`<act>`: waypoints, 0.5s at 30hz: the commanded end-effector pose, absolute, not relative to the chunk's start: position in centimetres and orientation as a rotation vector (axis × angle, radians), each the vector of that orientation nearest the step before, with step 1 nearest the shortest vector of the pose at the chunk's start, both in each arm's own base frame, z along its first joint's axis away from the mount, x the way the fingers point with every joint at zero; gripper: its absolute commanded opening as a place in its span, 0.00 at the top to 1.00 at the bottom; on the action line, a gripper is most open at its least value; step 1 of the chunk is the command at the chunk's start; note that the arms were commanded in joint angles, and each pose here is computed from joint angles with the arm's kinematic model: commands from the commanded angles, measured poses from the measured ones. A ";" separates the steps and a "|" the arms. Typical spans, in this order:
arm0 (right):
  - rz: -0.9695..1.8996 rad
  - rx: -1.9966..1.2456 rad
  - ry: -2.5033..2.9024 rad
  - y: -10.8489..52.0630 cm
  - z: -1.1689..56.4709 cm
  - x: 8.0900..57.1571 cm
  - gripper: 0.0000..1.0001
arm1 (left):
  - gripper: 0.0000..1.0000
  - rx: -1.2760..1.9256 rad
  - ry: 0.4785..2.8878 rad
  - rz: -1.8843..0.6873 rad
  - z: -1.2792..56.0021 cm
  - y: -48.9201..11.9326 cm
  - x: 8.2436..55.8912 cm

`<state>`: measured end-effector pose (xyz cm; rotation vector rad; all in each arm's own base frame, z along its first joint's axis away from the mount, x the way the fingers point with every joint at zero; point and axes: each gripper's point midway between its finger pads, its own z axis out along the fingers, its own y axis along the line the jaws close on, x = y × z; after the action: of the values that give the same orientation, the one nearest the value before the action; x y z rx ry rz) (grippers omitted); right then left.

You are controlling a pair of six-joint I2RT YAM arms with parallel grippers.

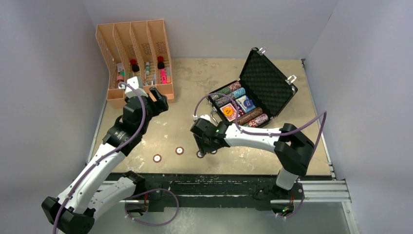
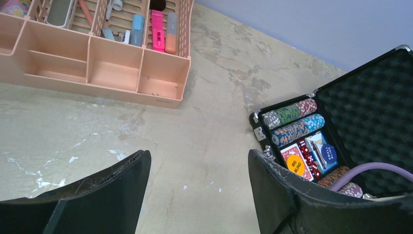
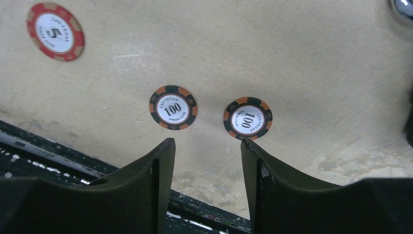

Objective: Pack up texas hold em set

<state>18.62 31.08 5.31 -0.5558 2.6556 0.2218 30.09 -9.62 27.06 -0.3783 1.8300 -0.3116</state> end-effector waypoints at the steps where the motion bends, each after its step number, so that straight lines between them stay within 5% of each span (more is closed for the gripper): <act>1: 0.141 -0.445 2.730 29.6 4.0 17.9 0.45 | 0.27 -0.418 1.793 -0.320 28.2 -9.1 30.0; 15: 0.021 -0.406 2.798 27.9 1.7 18.4 0.42 | 0.27 -0.420 1.797 -0.328 28.2 -9.3 30.1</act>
<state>17.82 28.92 1.48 -0.4485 2.7871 0.0649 29.84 -9.42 26.50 -0.3932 1.8506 -0.3004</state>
